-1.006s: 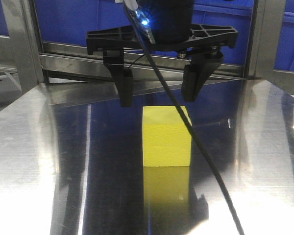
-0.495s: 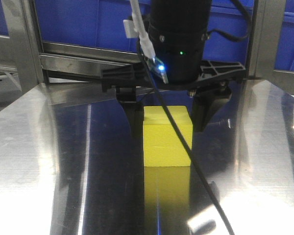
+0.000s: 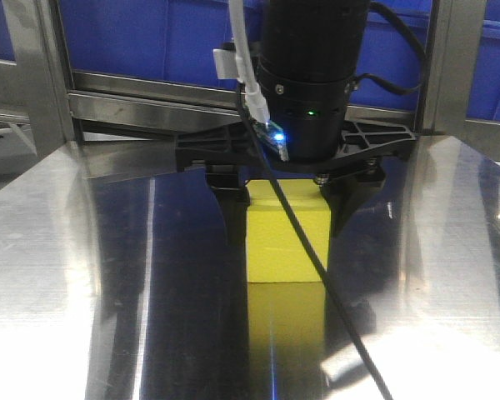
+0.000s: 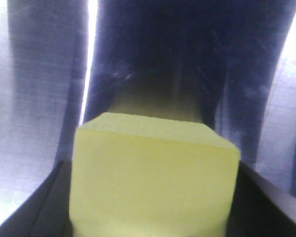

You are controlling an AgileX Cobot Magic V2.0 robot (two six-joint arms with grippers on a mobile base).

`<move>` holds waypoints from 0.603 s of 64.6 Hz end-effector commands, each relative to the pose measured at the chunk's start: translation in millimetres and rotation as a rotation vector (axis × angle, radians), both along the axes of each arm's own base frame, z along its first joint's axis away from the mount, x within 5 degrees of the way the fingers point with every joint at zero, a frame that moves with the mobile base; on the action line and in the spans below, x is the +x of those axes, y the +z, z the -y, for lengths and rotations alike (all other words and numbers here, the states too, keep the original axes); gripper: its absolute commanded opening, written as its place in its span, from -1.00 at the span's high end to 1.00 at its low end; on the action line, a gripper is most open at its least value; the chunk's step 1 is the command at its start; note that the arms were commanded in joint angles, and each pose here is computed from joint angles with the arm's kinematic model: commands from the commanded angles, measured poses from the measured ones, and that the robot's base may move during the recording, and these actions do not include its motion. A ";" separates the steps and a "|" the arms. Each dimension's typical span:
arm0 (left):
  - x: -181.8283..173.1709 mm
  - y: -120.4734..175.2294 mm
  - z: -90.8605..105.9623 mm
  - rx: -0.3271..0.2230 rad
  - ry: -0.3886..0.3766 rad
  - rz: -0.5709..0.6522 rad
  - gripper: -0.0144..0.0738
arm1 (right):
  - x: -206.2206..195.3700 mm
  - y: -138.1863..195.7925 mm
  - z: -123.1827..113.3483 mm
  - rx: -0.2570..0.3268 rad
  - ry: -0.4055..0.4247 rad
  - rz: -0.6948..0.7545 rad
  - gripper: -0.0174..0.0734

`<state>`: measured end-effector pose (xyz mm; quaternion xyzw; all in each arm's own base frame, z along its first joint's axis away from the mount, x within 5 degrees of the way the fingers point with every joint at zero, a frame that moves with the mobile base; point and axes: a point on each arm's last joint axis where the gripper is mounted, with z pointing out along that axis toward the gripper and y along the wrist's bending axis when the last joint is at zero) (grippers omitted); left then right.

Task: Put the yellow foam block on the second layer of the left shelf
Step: 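Lift the yellow cube with the right gripper off the table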

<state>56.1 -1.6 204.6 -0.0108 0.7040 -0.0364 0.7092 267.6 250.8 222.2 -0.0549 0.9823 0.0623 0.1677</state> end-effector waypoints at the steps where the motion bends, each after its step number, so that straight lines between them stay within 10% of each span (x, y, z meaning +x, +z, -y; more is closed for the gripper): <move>1: 0.7 -1.3 1.3 -0.008 -0.017 0.057 0.36 | 3.8 35.7 8.3 0.064 0.028 0.119 0.07; 17: 0.7 -1.3 1.3 -0.008 -0.017 0.057 0.36 | 12.5 80.5 64.7 0.092 0.053 0.276 0.07; 39: 0.7 -1.3 1.3 -0.008 -0.017 0.057 0.36 | -24.0 103.5 186.3 -0.022 -0.070 0.377 0.12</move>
